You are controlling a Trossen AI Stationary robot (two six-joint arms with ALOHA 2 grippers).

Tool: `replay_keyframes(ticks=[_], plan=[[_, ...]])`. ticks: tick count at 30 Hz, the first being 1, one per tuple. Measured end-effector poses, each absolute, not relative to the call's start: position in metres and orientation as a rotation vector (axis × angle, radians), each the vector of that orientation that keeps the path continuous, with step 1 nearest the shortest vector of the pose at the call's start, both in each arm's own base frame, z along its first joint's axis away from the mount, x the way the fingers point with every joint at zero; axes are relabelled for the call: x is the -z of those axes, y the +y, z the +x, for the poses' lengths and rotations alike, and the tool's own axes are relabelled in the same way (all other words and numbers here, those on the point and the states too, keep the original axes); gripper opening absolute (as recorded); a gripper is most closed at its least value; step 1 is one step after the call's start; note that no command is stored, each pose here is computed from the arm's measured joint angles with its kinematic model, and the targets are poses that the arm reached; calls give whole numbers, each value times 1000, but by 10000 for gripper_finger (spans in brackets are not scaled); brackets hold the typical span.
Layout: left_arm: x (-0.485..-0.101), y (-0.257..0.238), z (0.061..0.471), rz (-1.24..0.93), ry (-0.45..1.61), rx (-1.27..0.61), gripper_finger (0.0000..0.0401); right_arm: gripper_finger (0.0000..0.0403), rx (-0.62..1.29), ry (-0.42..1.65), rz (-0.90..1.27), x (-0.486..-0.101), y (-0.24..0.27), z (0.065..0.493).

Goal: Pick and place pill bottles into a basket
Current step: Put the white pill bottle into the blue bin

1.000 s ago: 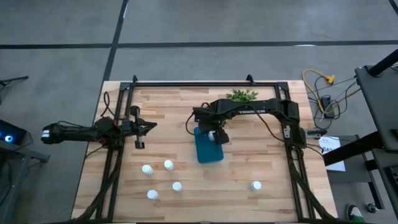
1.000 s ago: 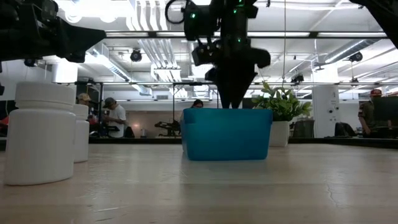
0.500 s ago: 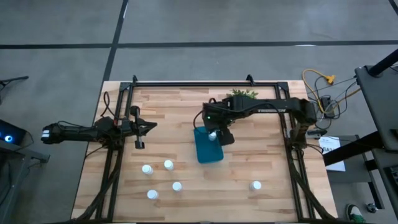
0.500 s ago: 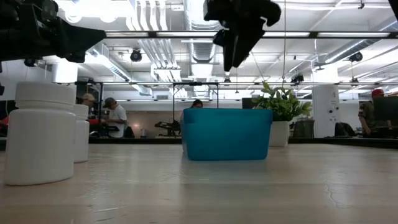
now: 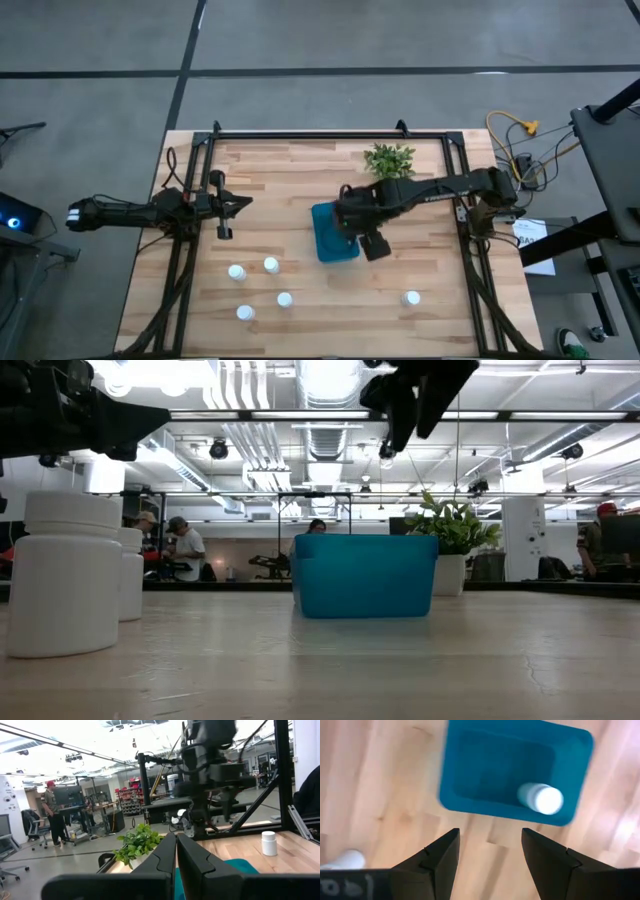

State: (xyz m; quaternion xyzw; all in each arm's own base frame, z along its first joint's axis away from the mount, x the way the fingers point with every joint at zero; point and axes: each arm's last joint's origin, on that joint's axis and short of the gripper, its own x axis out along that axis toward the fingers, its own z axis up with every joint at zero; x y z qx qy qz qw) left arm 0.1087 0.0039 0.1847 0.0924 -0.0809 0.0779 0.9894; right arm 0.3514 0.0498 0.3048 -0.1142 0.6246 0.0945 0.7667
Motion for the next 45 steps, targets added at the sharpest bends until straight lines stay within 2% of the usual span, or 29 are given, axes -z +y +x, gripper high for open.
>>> replay_keyframes(ticks=[15,24,45], plan=[[-185,4,109,183,-163,-156,0,203,-277,1375,-273,-304,120,331],[-185,4,109,182,-163,-156,0,203,-290,1460,-298,-303,145,312],[-185,4,109,181,-163,-156,0,203,-281,1462,-270,-303,189,287]])
